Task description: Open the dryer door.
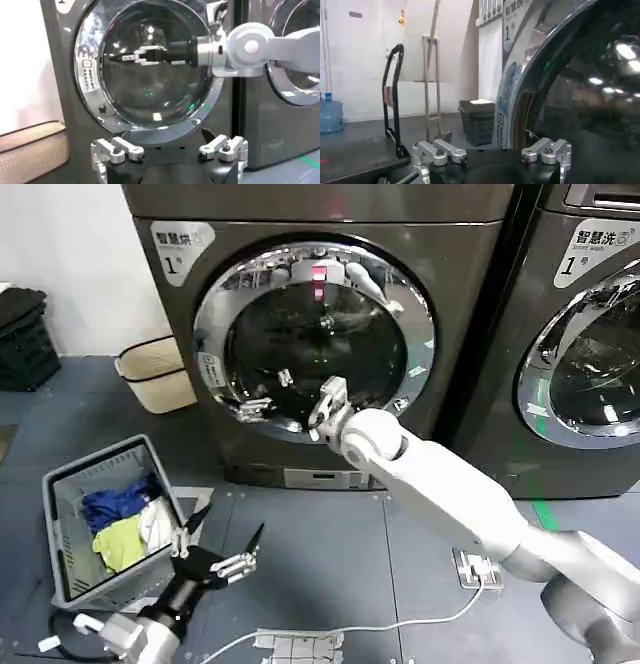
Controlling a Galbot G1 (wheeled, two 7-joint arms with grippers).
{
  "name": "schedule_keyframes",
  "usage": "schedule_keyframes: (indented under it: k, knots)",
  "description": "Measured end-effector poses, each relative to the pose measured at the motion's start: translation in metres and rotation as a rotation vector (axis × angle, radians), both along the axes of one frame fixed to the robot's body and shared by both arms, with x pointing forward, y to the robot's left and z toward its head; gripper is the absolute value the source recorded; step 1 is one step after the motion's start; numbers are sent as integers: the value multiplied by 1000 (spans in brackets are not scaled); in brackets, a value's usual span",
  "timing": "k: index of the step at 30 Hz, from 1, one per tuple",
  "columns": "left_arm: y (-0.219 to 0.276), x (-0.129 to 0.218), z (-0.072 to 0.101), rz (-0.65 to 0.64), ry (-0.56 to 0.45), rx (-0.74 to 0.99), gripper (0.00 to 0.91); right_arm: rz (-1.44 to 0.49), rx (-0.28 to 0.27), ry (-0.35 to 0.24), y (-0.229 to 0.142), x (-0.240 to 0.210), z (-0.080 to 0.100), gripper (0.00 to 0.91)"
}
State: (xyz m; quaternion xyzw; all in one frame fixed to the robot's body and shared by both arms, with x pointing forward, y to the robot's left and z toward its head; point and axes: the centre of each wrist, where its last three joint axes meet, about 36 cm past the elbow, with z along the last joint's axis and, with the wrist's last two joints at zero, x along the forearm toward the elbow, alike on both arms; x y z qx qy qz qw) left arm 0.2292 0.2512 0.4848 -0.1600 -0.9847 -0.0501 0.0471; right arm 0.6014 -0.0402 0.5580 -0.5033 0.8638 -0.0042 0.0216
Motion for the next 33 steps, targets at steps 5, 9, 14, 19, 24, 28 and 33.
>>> schedule_keyframes:
  k: [5,9,14,19,24,28,33]
  knots:
    - [0,-1,0,-2,1,-1,907,0,-3,2,4,7,0,907]
    - [-1,0,0,-3,-1,-2,907,6,-11,2,5,13,-1,907]
    - [-1,-1,0,-5,0,-2,907,18,-18,0,8,18,-2,907]
    - [-1,-1,1,-5,-1,-1,907,26,-27,-1,11,23,-2,907]
    - [-1,-1,1,-5,-1,-1,907,29,-29,-3,13,27,-3,907]
    - [-1,-2,1,-4,-2,-2,907,27,-33,-1,14,31,-3,907]
    - [-1,-2,1,-3,-2,-3,907,28,-34,0,16,36,-3,907]
